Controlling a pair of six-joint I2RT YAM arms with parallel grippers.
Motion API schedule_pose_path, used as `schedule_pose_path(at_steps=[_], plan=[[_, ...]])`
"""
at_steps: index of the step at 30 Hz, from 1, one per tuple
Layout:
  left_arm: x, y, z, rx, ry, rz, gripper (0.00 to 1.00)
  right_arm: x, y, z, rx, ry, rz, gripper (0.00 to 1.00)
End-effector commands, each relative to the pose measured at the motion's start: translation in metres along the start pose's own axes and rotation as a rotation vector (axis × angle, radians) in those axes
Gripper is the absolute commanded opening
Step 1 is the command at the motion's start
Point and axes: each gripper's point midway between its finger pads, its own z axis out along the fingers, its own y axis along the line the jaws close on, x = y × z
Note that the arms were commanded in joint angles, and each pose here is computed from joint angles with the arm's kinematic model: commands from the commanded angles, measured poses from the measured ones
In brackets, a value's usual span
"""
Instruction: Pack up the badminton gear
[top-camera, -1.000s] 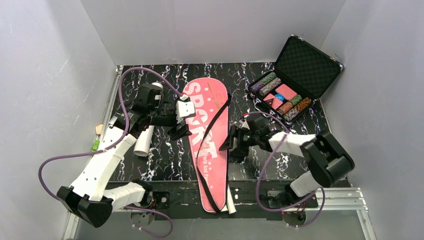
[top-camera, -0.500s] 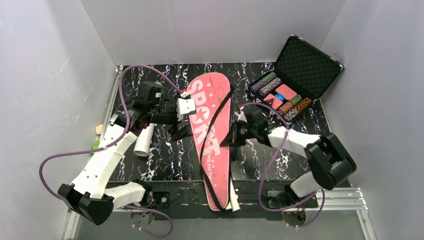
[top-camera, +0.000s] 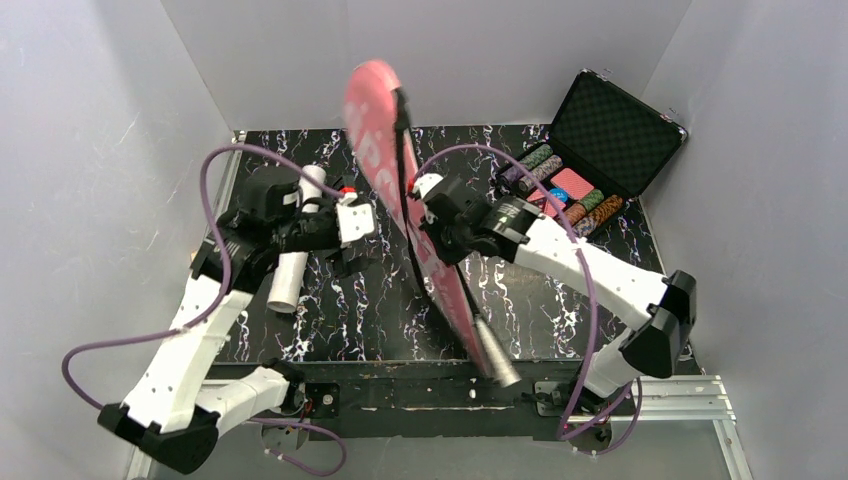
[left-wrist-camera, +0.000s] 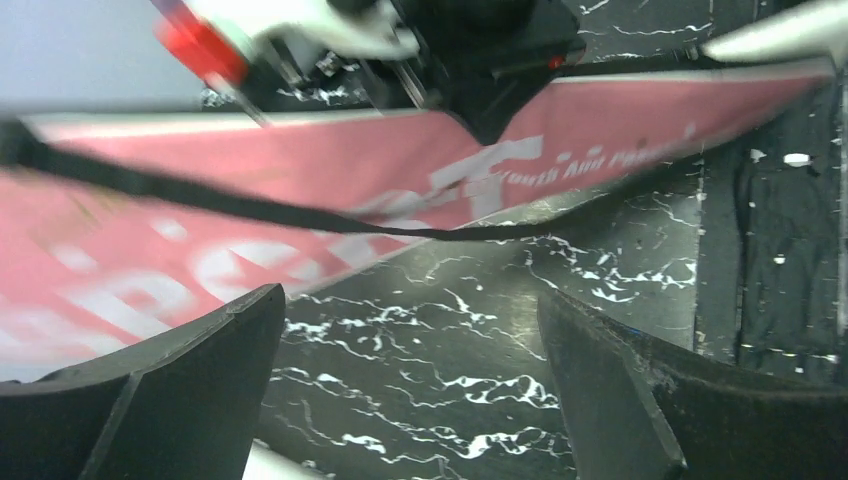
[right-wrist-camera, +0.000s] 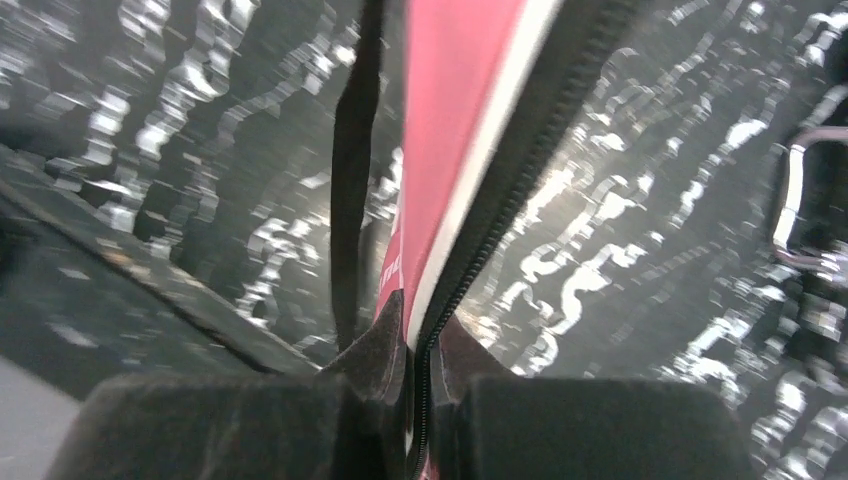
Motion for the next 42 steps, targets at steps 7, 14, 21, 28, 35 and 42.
schedule_pose_path(at_steps=[7, 14, 21, 28, 35, 42], plan=[[0.005, -0.008, -0.014, -0.059, -0.009, 0.131, 0.98, -0.001, -0.053, -0.021, 0.46, 0.009, -0.365, 0.01], [0.015, -0.01, -0.013, -0.032, 0.036, 0.138, 0.98, -0.014, -0.053, -0.034, 0.649, -0.058, -0.463, 0.01], [0.014, 0.012, -0.009, -0.132, 0.029, 0.184, 0.98, -0.029, -0.037, -0.053, 0.764, -0.249, -0.535, 0.01], [0.028, -0.001, -0.003, -0.011, 0.078, 0.25, 0.98, -0.032, -0.035, -0.068, 0.753, -0.329, -0.52, 0.01], [0.054, -0.016, 0.009, 0.136, 0.156, 0.231, 0.97, -0.035, -0.017, -0.074, 0.747, -0.371, -0.578, 0.01], [0.036, 0.014, 0.025, 0.082, 0.104, 0.212, 0.85, -0.034, -0.005, -0.073, 0.747, -0.389, -0.585, 0.01]])
